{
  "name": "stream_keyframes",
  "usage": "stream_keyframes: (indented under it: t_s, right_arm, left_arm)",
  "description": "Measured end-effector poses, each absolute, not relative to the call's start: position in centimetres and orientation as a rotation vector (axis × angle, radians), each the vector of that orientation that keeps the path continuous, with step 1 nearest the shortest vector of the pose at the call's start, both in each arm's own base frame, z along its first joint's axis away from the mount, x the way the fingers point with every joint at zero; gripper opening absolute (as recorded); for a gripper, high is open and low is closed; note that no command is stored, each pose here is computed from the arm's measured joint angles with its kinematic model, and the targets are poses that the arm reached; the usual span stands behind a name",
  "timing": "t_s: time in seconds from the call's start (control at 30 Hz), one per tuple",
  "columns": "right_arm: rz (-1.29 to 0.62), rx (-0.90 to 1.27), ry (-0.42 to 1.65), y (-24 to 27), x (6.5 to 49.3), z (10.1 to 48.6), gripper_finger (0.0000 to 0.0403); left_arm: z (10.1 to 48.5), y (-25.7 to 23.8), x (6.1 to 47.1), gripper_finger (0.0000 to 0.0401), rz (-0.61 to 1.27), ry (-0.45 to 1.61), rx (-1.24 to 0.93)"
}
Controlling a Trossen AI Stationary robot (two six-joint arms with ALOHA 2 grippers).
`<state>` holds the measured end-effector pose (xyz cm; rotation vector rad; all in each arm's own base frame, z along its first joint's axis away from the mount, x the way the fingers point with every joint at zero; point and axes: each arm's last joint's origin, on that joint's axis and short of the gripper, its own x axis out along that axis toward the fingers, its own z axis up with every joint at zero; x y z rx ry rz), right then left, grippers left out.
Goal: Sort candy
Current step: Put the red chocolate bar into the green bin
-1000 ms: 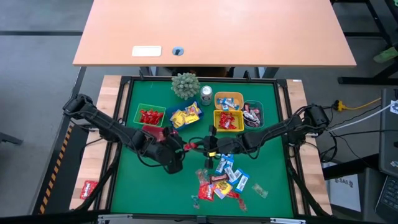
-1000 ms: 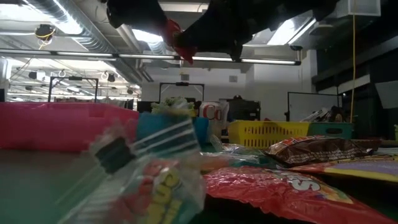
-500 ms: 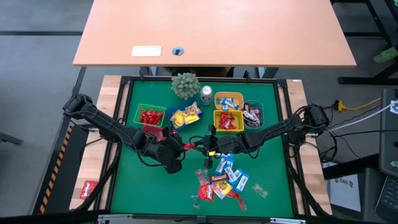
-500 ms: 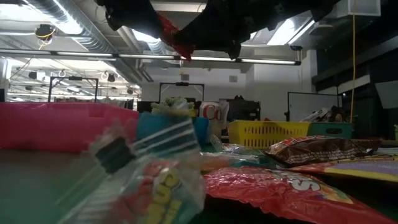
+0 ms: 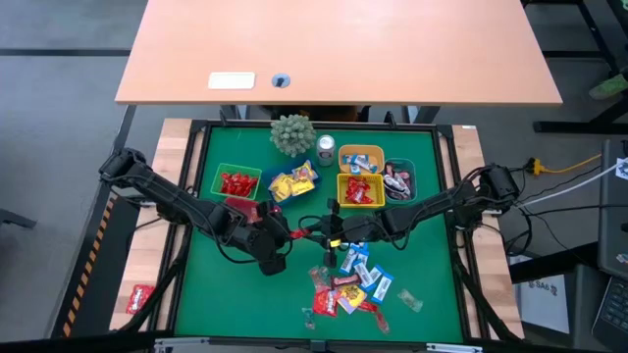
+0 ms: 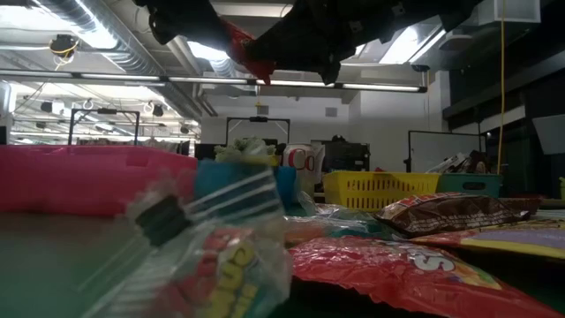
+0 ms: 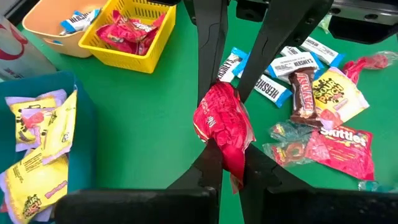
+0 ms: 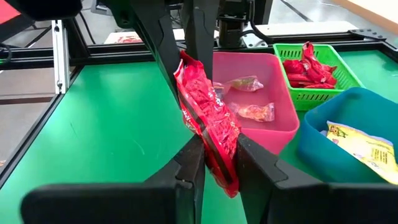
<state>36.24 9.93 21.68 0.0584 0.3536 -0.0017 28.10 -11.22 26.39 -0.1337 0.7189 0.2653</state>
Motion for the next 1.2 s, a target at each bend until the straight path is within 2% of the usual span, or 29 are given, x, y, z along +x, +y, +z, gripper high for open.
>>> stream_keyframes:
  t_s: [0.17,0.47,0.6,0.97,1.2]
  right_arm:
    - [0.007,0.059,0.354,10.0,36.2,21.7,0.0082]
    - [0.009,0.054,0.353,10.0,36.2,21.7,0.0179]
    - [0.007,0.043,0.382,9.9,35.9,21.8,0.0204]
    - [-0.003,0.003,0.523,9.2,33.4,23.6,0.0211]
    - [-0.011,-0.027,0.627,9.0,32.9,22.7,0.0211]
  left_arm:
    - [26.4,-11.2,28.1,0.0016,0.266,0.719,-0.140]
    - [26.2,-10.5,28.3,0.0016,0.273,0.748,-0.245]
    - [25.8,-9.3,28.1,0.0016,0.272,0.843,-0.264]
    - [24.2,-3.9,25.5,0.0016,0.542,1.222,-0.182]
    - [24.7,-1.5,24.2,0.0016,0.611,1.314,-0.154]
